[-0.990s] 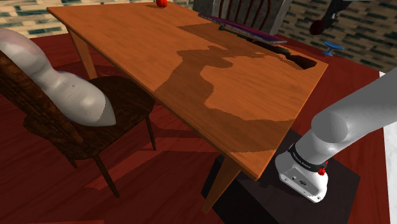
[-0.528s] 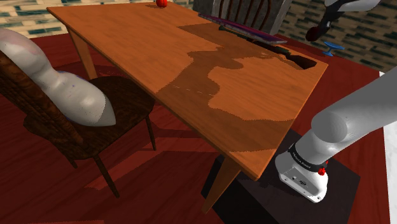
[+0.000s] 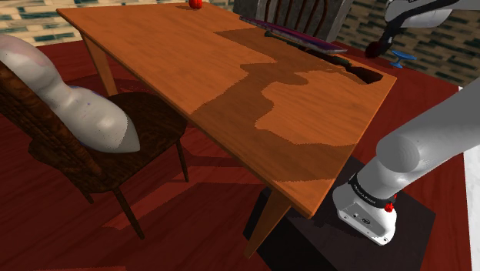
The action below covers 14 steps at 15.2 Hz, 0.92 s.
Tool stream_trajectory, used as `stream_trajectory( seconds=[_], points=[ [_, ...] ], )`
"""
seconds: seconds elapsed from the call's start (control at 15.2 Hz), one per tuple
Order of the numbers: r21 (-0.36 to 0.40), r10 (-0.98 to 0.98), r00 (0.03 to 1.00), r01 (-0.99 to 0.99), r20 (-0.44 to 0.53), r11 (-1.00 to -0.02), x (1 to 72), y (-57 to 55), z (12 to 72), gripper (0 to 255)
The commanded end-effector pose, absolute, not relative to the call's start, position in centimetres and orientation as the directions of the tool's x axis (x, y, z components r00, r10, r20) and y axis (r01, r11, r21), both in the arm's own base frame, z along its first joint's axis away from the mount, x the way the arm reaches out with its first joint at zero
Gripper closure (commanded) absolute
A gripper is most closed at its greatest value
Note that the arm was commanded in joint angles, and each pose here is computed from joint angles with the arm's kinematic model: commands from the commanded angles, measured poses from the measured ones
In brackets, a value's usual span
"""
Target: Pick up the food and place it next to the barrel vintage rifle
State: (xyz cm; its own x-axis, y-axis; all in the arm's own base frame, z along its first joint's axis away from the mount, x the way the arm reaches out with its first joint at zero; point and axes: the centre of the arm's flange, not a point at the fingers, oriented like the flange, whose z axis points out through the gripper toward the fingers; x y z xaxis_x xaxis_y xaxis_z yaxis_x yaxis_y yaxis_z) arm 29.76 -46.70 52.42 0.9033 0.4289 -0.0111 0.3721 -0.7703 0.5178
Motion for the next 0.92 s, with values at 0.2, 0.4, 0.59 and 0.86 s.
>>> stream_trajectory(
  seconds=[0.2,0.4,0.59,0.86],
  points=[
    [0.519,0.429,0.903,0.372,-0.011,-0.770,29.8,-46.7,49.7,255],
    [0.519,0.429,0.903,0.372,-0.011,-0.770,29.8,-46.7,48.9,255],
    [0.519,0.429,0.903,0.372,-0.011,-0.770,29.8,-46.7,48.9,255],
    [0.519,0.429,0.903,0.372,-0.011,-0.770,29.8,-46.7,48.9,0]
  ],
)
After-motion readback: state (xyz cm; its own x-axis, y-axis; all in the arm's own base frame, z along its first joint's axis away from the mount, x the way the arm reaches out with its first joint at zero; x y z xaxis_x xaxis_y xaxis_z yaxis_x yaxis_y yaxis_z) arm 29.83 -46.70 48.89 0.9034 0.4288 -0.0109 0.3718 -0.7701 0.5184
